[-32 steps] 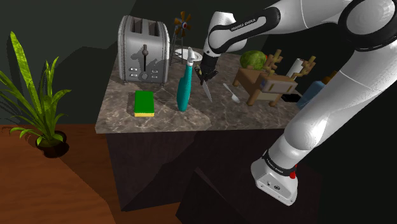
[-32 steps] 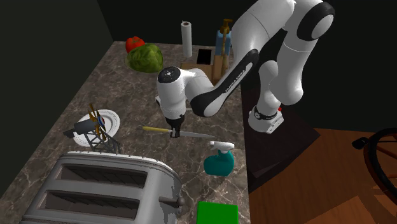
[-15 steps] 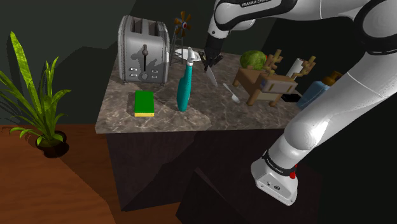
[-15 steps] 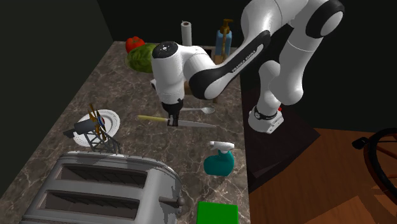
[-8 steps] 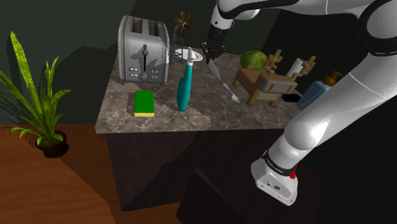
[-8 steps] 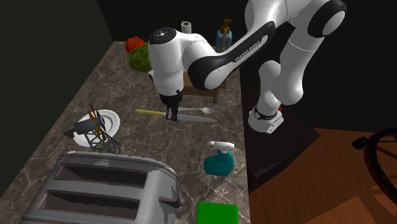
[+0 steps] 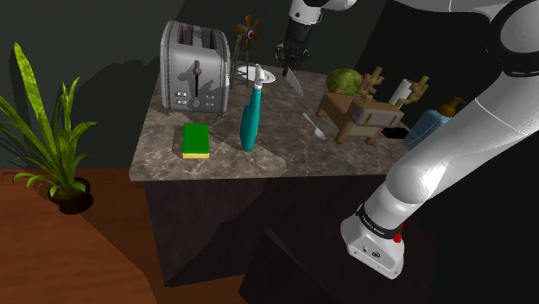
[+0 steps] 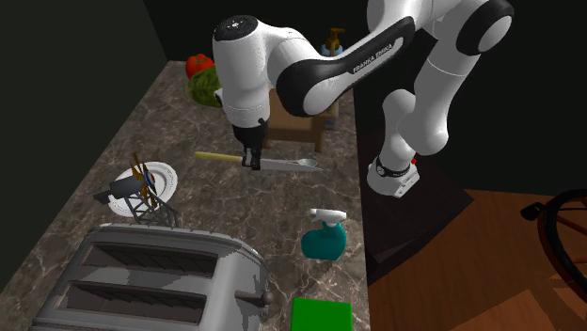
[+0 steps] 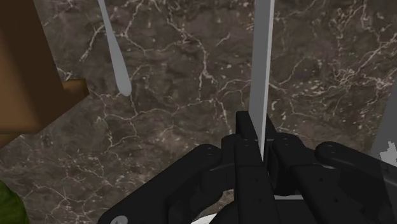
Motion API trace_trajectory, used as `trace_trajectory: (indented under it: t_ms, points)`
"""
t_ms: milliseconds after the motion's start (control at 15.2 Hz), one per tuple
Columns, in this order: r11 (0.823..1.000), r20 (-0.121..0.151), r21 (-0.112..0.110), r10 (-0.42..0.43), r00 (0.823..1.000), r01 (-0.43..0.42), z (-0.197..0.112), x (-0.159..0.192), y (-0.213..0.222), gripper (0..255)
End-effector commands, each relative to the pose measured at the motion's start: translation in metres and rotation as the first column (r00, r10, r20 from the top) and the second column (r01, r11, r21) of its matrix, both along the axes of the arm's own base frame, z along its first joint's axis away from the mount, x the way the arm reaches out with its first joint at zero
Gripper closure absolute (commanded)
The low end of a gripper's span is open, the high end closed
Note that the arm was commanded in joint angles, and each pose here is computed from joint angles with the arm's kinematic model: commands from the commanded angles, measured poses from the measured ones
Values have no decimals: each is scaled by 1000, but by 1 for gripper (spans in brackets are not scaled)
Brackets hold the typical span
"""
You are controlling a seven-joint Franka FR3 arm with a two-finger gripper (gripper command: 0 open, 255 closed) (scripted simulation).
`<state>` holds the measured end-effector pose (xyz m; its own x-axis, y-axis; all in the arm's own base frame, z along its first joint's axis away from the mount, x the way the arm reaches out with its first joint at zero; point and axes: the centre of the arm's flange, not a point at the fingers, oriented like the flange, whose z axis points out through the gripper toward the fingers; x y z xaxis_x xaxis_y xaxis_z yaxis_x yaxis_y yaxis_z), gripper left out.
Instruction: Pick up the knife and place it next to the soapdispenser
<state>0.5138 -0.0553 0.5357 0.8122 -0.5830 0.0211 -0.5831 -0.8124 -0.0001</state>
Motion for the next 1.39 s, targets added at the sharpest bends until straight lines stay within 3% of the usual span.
trace_trajectory:
  t_ms: [0,1320]
  points:
    - [1000,0,0,0,1000,0,11,-1,-1,255]
    - [1000,0,0,0,1000,0,116,-1,-1,255]
